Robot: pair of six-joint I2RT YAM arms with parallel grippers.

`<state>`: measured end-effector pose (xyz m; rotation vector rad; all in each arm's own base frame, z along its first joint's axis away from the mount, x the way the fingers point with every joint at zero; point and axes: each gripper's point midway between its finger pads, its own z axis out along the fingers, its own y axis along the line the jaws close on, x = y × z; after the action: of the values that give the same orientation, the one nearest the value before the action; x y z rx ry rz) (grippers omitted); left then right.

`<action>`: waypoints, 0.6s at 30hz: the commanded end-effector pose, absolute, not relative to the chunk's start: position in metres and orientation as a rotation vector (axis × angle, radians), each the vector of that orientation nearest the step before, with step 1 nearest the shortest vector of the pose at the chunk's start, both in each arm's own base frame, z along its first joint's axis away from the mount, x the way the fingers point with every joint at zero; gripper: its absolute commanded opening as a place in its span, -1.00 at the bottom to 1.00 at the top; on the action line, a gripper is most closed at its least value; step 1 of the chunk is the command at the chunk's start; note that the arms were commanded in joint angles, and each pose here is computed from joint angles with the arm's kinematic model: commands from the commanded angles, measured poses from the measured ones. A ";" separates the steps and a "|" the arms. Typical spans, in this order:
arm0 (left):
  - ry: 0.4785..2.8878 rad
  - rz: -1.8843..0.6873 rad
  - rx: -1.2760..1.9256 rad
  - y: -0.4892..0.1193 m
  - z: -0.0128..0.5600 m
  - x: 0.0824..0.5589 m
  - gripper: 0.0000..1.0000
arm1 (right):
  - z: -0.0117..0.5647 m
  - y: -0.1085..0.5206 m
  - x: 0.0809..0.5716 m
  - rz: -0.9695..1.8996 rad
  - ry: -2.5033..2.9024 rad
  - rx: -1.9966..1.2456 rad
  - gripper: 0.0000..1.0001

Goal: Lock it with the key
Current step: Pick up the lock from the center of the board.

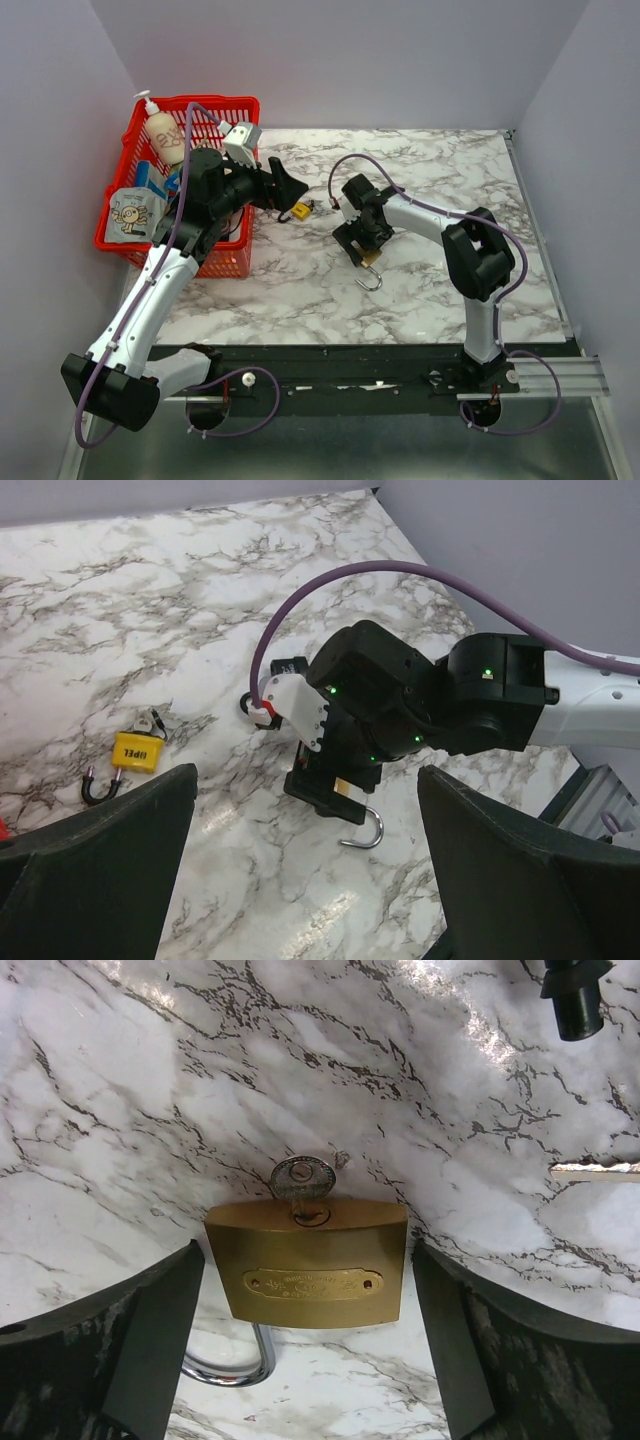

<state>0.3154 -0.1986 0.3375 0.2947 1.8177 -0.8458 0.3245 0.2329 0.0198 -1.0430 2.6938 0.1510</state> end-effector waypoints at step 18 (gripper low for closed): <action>1.926 -0.967 0.348 -0.216 0.291 0.300 0.91 | 0.101 0.251 0.331 0.443 2.618 -0.823 0.02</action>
<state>0.3076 -0.2059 0.3055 0.3201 1.8915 -0.9025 0.3152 0.2397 0.0414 -0.9221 2.7243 0.2827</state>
